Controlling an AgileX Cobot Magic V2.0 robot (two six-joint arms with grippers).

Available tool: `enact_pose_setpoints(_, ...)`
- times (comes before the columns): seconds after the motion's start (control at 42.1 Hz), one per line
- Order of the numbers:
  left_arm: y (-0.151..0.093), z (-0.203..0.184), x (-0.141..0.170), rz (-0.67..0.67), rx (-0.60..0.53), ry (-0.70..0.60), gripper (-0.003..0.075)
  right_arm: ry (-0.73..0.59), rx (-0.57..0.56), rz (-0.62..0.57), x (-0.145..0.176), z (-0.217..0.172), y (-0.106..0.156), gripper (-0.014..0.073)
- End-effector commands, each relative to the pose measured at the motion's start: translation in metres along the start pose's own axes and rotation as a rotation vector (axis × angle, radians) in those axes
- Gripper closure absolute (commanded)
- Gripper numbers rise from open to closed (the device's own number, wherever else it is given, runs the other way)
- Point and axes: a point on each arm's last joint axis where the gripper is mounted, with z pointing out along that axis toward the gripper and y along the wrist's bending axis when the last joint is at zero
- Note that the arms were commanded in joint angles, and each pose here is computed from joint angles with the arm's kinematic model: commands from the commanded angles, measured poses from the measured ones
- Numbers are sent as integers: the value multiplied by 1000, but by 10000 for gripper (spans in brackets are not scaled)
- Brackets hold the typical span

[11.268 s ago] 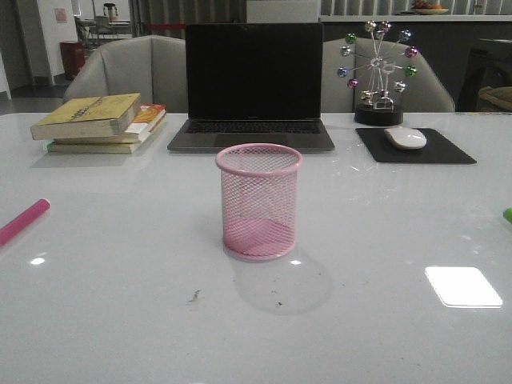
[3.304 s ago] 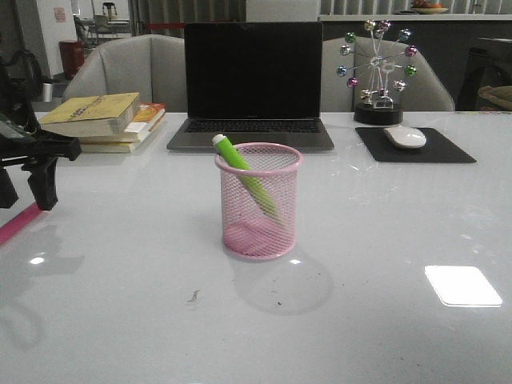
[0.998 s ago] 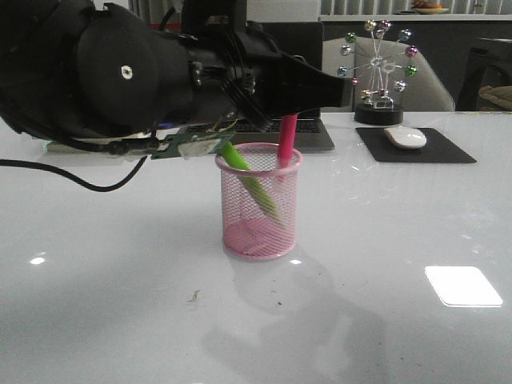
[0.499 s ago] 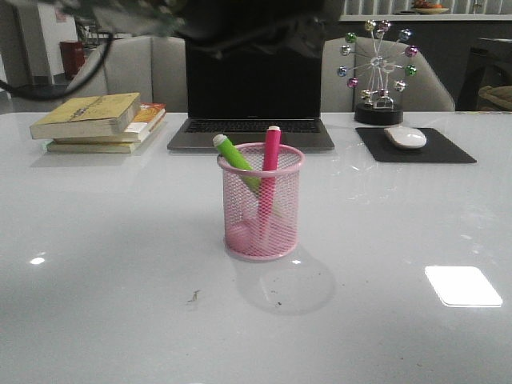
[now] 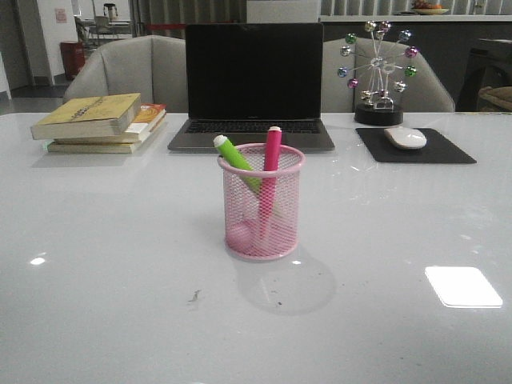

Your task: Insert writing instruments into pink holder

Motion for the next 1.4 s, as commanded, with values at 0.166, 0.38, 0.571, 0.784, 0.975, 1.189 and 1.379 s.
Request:
enact_pose_setpoints(0.166,-1,-8,37,-82,-63,-50,371,-105,7,-5,10,-1,-1,214)
enact_pose_setpoints(0.38,-3,6,51,-65,-66,6,433,-127,4,-10,10,1,-1,477)
enact_pose_setpoints(0.571,-2,7,53,-22,-87,2,624,-141,16,-25,9,0,-2,567)
enact_pose_setpoints(0.784,-1,7,53,-8,-91,1,624,-123,38,-51,10,0,-4,566)
enact_pose_setpoints(0.975,-1,7,52,-9,-90,-5,624,-123,38,-51,10,0,-4,566)
enact_pose_setpoints(1.189,-1,7,52,-9,-90,-5,624,-123,38,-51,10,0,-4,566)
enact_pose_setpoints(1.379,2,4,52,7,-119,-21,624,-123,38,-51,10,0,-4,566)
